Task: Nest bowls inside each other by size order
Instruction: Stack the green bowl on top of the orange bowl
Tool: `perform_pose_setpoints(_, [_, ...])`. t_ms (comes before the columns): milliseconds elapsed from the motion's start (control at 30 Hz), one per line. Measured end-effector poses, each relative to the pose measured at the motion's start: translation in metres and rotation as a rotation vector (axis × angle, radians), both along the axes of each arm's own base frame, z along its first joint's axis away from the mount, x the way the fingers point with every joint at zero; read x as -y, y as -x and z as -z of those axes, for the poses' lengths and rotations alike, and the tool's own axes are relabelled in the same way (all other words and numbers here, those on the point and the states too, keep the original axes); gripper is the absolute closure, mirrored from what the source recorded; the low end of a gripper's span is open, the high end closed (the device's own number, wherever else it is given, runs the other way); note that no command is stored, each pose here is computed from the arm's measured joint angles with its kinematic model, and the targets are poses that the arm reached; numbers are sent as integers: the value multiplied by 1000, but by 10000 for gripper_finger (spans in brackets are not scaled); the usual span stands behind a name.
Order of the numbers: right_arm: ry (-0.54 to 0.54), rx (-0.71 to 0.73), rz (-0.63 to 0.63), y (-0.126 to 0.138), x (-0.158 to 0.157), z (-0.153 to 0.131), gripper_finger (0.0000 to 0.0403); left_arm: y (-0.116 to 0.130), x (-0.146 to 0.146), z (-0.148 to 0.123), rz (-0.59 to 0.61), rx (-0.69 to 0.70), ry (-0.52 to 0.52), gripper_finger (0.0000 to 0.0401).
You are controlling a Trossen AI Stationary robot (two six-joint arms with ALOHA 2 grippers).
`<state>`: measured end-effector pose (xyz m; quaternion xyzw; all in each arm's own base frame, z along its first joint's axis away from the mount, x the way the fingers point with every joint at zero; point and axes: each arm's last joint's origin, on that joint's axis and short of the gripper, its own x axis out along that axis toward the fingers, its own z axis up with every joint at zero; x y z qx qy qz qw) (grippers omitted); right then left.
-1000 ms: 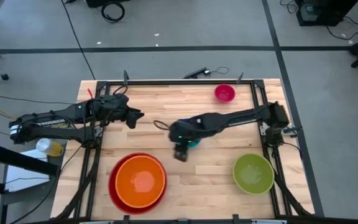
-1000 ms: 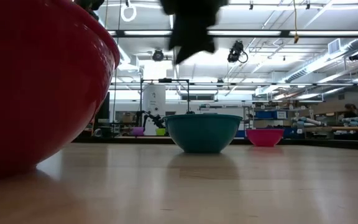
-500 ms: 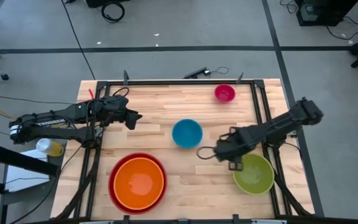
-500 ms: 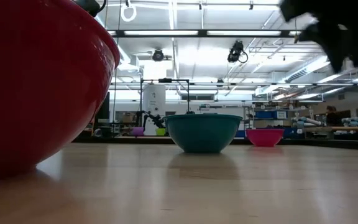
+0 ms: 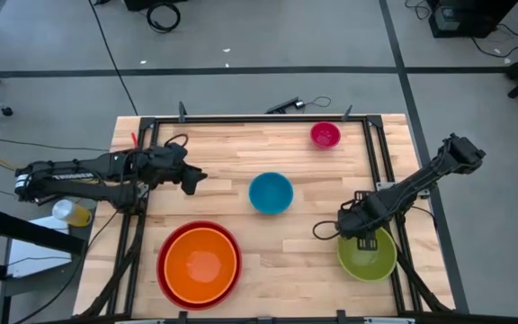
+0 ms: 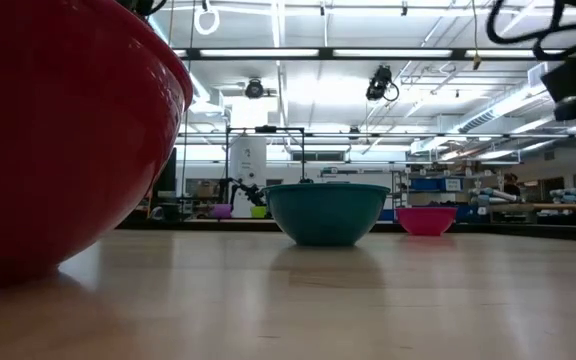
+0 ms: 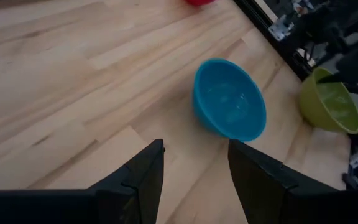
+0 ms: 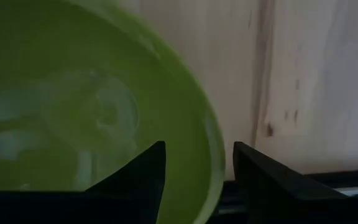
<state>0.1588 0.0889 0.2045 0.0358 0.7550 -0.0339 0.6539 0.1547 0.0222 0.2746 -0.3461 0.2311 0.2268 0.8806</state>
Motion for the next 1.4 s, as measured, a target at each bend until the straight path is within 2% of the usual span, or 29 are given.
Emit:
perform_pose_setpoints(167, [1, 1, 54, 6, 2, 21, 217, -1, 12, 0, 6, 8, -4, 221])
perform_pose_setpoints(267, [-12, 30, 88, 5, 2, 29, 240, -1, 17, 0, 10, 12, -9, 221])
perform_pose_setpoints(400, [-30, 56, 112, 3, 1, 32, 302, -1, 23, 0, 9, 19, -5, 221])
perform_pose_setpoints(567, [-118, 91, 146, -1, -3, 28, 385, -1, 25, -1, 7, 23, -1, 221])
perform_pose_setpoints(667, [-133, 132, 221, -5, -2, 24, 386, -1, 25, 0, 7, 22, -1, 221])
perform_pose_setpoints(800, [-57, 245, 383, -13, 3, 9, 385, -1, 25, -1, 5, 23, -3, 221])
perform_pose_setpoints(967, [52, 461, 612, -27, 13, -19, 387, -4, 24, -5, -8, 71, -20, 221])
perform_pose_setpoints(1100, [167, 585, 666, -40, 23, -39, 382, -12, 26, -21, 72, 224, -145, 221])
perform_pose_setpoints(1267, [222, 740, 757, -66, 36, -69, 387, -17, 32, -43, 183, 398, -350, 221])
perform_pose_setpoints(1400, [241, 837, 732, -92, 43, -92, 386, -17, 34, -45, 204, 408, -386, 221])
